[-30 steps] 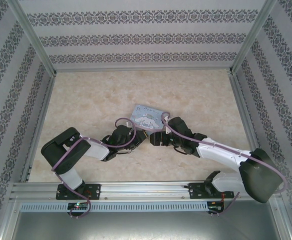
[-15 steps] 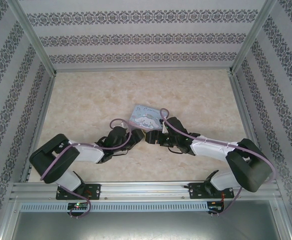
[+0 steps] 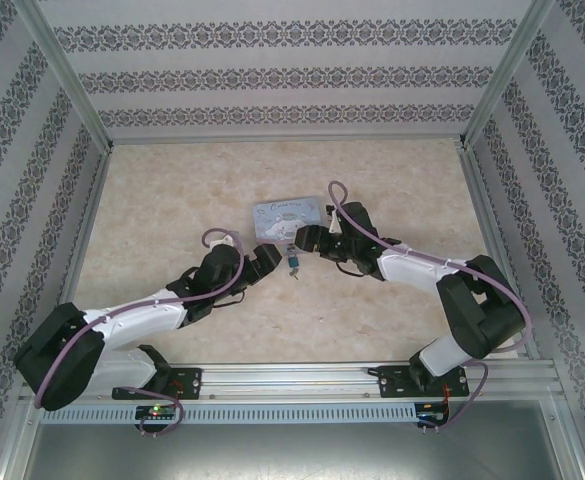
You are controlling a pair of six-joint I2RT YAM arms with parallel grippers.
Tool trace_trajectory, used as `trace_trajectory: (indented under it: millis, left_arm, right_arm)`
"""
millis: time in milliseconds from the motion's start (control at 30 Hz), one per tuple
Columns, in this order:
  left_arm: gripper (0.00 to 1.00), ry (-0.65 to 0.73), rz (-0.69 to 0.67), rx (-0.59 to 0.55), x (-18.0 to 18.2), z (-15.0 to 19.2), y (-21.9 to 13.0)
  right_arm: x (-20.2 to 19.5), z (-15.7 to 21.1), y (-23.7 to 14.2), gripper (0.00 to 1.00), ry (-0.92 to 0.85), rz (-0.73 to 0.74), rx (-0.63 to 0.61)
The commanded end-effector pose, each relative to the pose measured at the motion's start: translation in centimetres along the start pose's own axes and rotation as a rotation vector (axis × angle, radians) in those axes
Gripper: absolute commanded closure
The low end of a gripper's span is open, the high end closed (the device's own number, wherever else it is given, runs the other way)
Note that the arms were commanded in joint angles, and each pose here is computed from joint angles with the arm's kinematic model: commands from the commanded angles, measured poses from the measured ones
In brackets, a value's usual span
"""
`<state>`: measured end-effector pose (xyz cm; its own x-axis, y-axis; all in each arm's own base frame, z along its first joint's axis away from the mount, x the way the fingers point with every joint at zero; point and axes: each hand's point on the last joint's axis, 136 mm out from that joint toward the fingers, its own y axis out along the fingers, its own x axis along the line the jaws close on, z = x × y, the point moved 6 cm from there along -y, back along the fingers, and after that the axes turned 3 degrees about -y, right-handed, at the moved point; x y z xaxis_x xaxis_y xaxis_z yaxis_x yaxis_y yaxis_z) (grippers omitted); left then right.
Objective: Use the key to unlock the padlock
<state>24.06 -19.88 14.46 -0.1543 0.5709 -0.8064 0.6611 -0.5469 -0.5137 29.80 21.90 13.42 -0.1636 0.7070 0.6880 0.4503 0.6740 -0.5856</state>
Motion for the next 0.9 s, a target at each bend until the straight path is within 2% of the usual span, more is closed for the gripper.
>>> trace_trajectory:
  millis: [0,233,500,867]
  left_arm:
    - [0.01,0.046,-0.063,-0.008,0.1,-1.2,-0.1]
    - [0.0,0.064,-0.102,0.013,-0.2,-4.3,0.5]
    - [0.0,0.064,-0.114,0.036,-0.3,-6.6,1.4]
    - [0.0,0.034,-0.108,0.044,0.2,-8.0,1.8]
  right_arm:
    - [-0.1,1.3,-0.3,0.34,-0.051,-0.04,0.035]
    - [-1.9,3.9,0.2,0.47,-0.12,0.001,0.074]
    - [-1.5,3.8,2.3,0.49,-0.188,0.004,0.097]
    - [-1.1,4.6,5.2,0.52,-0.196,0.016,0.136]
